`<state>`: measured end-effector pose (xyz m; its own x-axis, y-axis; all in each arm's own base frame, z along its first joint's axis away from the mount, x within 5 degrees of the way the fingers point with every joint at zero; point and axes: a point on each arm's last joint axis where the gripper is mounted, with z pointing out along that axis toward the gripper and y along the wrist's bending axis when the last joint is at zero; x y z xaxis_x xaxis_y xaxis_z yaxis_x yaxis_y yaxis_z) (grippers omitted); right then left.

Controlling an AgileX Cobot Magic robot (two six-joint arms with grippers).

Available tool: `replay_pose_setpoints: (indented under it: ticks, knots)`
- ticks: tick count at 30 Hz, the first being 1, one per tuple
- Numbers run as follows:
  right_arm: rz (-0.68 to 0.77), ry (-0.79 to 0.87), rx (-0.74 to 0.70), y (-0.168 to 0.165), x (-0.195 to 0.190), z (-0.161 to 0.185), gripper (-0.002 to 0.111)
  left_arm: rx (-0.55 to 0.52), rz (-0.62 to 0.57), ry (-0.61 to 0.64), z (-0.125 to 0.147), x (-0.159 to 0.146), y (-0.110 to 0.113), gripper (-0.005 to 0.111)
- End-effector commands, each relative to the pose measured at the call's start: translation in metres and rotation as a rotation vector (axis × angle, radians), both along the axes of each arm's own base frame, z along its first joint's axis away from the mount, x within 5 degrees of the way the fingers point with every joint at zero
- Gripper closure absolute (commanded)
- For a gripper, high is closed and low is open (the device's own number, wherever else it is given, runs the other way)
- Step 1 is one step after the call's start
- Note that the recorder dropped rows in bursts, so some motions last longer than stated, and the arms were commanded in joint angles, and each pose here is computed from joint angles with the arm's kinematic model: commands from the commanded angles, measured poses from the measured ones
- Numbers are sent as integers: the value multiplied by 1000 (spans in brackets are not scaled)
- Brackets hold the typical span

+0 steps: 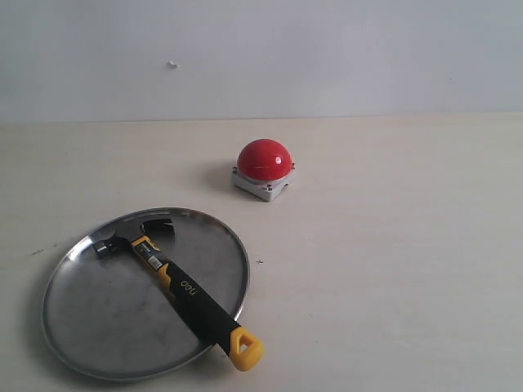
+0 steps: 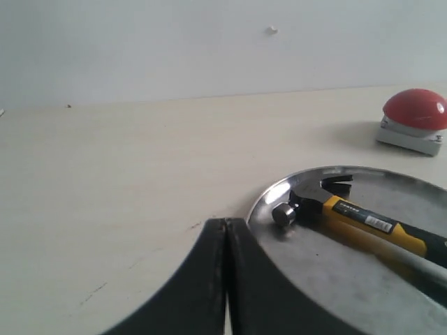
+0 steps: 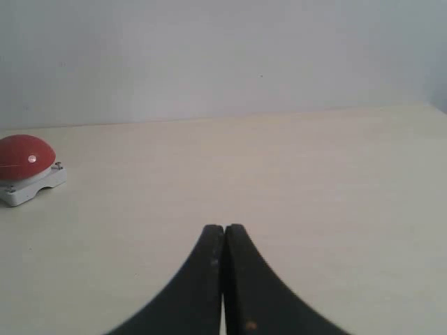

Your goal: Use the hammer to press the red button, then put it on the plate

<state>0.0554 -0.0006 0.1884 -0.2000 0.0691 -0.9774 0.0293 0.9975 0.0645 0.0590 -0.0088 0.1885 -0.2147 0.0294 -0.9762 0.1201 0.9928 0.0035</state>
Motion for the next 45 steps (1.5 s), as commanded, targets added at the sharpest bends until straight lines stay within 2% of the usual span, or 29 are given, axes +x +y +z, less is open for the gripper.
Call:
replay_pose_setpoints:
  ticks: [1,5,45]
  knots:
    - [-5,-3,-9,0,0,-1,108,38,-4,2,-2,-1,0,107]
    - [-5,-3,-9,0,0,-1,108,41,-18,58,-7,-2,-1,107]
    - [-5,-3,-9,0,0,-1,108,28,-16,58,-7,-2,-1,107]
